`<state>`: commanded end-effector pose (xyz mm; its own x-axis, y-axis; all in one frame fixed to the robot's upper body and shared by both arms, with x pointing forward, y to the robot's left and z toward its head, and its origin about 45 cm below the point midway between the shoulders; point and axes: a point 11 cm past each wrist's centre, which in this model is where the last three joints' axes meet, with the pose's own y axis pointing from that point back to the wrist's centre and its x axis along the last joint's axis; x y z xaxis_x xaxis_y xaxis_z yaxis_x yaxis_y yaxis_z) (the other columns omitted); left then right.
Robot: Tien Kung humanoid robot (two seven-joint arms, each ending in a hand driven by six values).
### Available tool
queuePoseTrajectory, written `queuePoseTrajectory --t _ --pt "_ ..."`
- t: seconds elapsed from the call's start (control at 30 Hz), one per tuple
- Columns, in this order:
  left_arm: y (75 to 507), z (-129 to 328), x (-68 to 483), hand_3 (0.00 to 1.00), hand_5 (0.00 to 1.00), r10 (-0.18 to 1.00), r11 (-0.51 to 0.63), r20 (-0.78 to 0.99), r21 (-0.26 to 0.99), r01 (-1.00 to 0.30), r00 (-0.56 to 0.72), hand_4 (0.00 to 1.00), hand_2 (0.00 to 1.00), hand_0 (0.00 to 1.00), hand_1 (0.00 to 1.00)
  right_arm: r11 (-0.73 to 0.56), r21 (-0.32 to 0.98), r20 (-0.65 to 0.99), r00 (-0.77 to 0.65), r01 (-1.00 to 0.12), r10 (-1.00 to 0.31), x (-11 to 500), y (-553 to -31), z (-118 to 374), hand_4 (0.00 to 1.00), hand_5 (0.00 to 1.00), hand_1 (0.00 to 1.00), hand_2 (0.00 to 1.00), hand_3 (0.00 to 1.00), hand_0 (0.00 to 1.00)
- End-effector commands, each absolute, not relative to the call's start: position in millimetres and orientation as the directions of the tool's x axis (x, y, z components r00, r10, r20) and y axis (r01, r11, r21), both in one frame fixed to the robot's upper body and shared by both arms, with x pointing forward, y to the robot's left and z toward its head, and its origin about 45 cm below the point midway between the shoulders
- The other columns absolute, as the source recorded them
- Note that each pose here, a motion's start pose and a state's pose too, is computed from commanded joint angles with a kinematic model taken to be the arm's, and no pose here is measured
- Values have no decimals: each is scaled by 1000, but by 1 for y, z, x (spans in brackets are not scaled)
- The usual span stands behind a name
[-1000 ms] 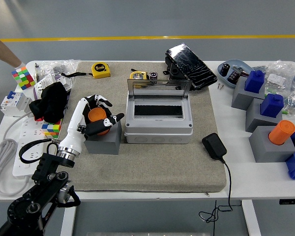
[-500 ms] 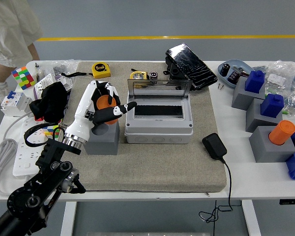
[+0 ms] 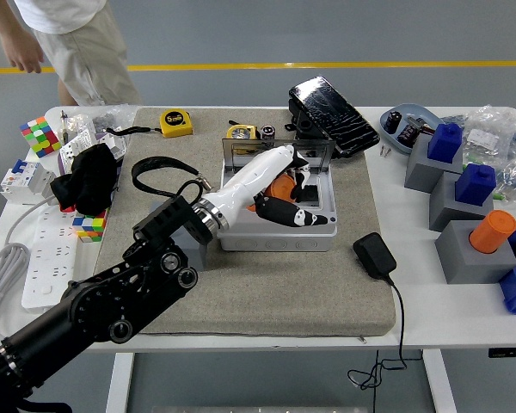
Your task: Fetch the battery,place it into the box,close the lid of the box
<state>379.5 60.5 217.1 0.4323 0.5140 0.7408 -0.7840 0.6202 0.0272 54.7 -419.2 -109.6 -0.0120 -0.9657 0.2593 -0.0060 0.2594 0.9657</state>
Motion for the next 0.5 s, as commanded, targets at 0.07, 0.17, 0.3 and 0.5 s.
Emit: queuePoseTrajectory --t 0.07,0.17,0.3,0.5 --pt "60 217 385 150 110 472 610 779 49 -791 412 998 131 23 2 260 966 259 -11 -5 -966 54 -419 -110 972 581 647 657 575 641" --pt "61 218 394 150 110 423 593 818 76 -802 390 998 131 23 2 260 966 260 -7 -2 -966 53 -420 -110 972 581 647 657 575 641" --pt "65 210 404 174 155 355 571 856 120 -812 376 998 148 37 10 260 966 260 -4 -4 -966 54 -419 -110 971 580 648 657 574 641" --pt "68 198 404 291 288 345 565 856 137 -813 385 998 211 138 105 259 966 259 0 -7 -966 55 -419 -110 971 580 648 657 575 641"
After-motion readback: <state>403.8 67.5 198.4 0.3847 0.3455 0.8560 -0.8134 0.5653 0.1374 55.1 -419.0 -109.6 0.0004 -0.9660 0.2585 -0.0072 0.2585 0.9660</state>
